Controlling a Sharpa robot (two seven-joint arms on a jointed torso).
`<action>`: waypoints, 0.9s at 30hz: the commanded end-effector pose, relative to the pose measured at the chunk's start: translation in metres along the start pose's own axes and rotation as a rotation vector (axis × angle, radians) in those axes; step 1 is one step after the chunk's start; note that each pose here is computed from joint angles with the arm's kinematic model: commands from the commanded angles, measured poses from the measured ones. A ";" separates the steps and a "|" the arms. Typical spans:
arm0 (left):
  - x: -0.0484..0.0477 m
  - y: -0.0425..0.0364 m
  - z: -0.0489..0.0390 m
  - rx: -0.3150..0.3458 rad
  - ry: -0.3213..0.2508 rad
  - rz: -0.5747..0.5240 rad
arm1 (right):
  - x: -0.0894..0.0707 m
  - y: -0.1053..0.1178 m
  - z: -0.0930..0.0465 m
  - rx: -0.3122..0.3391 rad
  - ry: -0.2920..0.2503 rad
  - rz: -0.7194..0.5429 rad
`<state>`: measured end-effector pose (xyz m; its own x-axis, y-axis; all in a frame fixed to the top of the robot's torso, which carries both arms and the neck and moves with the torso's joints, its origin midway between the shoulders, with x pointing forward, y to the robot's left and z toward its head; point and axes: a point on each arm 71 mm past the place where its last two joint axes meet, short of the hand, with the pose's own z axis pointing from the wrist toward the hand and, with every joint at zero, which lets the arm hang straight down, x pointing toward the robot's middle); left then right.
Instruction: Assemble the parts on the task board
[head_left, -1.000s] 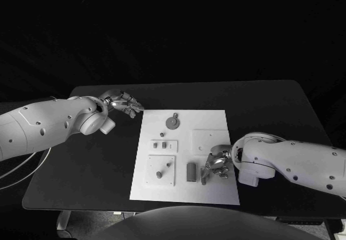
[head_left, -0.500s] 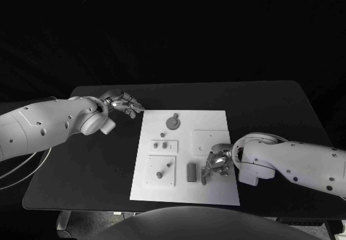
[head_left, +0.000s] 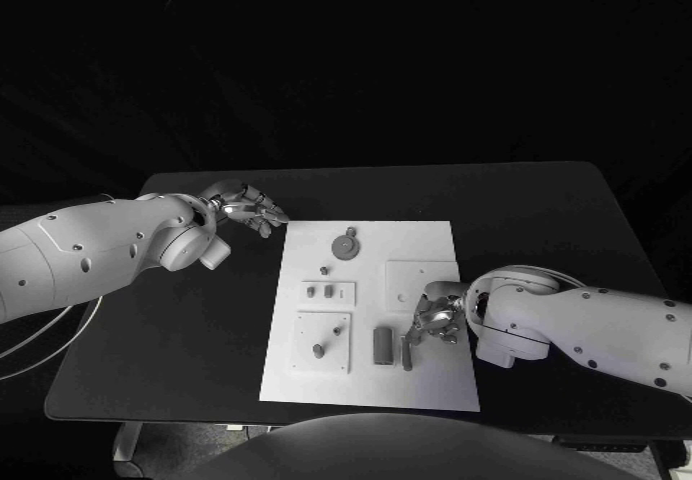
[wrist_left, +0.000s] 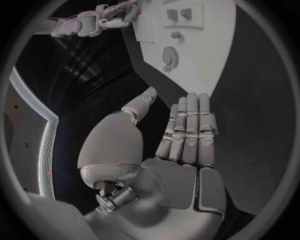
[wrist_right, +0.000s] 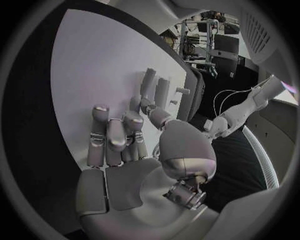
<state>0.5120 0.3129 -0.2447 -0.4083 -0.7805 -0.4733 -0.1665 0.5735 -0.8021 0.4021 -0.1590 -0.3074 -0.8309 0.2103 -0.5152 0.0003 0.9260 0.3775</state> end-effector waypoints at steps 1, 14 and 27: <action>0.0014 -0.0014 0.0001 0.005 0.014 0.002 | 0.000 -0.001 -0.002 -0.016 -0.016 -0.021; 0.0008 -0.0007 -0.0004 0.004 0.014 0.002 | 0.009 -0.002 -0.020 -0.087 0.072 -0.056; 0.0005 -0.0001 -0.0011 0.002 0.016 0.002 | 0.012 -0.003 -0.021 -0.076 0.082 -0.239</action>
<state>0.5112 0.3152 -0.2448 -0.4080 -0.7801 -0.4743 -0.1703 0.5754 -0.7999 0.3817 -0.1671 -0.2970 -0.8534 0.0515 -0.5188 -0.1623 0.9194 0.3583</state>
